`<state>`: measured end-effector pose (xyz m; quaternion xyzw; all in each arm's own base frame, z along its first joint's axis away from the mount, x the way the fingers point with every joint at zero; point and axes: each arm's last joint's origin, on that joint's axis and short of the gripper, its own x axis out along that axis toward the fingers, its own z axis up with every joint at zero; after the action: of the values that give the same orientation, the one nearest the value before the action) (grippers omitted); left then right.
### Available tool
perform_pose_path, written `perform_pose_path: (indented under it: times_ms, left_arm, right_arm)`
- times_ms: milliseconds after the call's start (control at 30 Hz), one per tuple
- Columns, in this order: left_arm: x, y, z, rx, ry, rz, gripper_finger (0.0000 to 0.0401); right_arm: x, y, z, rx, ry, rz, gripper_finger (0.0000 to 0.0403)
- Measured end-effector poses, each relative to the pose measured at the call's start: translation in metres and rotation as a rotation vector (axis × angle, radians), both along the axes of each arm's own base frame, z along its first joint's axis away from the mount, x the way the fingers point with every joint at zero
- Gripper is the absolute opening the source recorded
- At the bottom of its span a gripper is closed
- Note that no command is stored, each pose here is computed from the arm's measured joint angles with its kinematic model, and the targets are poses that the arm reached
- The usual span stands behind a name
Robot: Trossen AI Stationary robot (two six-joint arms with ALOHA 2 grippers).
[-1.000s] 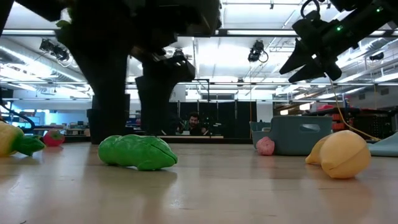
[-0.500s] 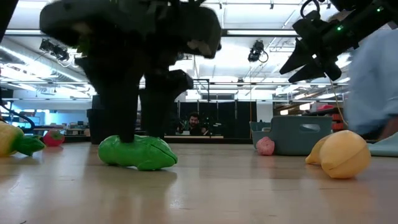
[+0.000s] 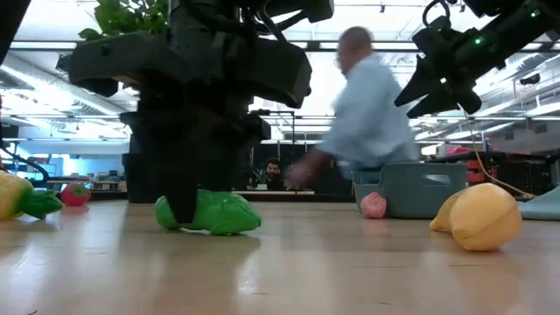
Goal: Pick and placing Produce into tupperware
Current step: Put the green peas into the blue bin
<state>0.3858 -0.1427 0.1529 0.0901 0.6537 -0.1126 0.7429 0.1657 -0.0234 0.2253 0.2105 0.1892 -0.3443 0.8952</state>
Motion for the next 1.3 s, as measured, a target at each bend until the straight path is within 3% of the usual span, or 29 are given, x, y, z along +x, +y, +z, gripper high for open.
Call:
perform_pose_path:
  times_ms: [200,400,500,633,833,1000,1100,1200,1300]
  left_arm:
    - [0.002,0.001,0.004,0.044,-0.021,-0.052,0.0120]
    - [0.019,0.014,0.033,0.206,-0.117,-0.049,0.0121]
    - [0.030,0.025,0.055,0.298,-0.179,-0.068,0.0147]
    - [0.048,0.048,0.083,0.339,-0.274,-0.102,0.0170]
    - [0.072,0.097,0.114,0.377,-0.437,-0.082,0.0124]
    - [0.073,0.127,0.112,0.397,-0.409,-0.035,0.0071]
    - [0.068,0.133,0.105,0.333,-0.326,-0.019,0.0055]
    - [0.067,0.132,0.095,0.260,-0.266,-0.061,0.0058]
    - [0.071,0.124,0.085,0.255,-0.253,-0.145,0.0085]
  right_arm:
    - [0.000,0.000,0.000,0.000,0.001,0.000,0.0238]
    - [0.000,0.000,0.000,-0.001,0.000,-0.001,0.0238]
    - [0.000,0.000,0.000,-0.001,0.000,-0.001,0.0238]
    - [0.000,0.000,0.000,-0.001,0.000,-0.001,0.0238]
    - [0.000,0.000,0.000,-0.001,0.000,-0.001,0.0238]
    - [0.000,0.000,0.000,-0.003,0.004,0.001,0.0238]
    - [0.000,0.000,0.000,-0.014,0.013,0.008,0.0238]
    - [0.000,0.000,0.000,-0.024,0.021,0.015,0.0238]
    - [0.000,0.000,0.000,-0.027,0.026,0.017,0.0238]
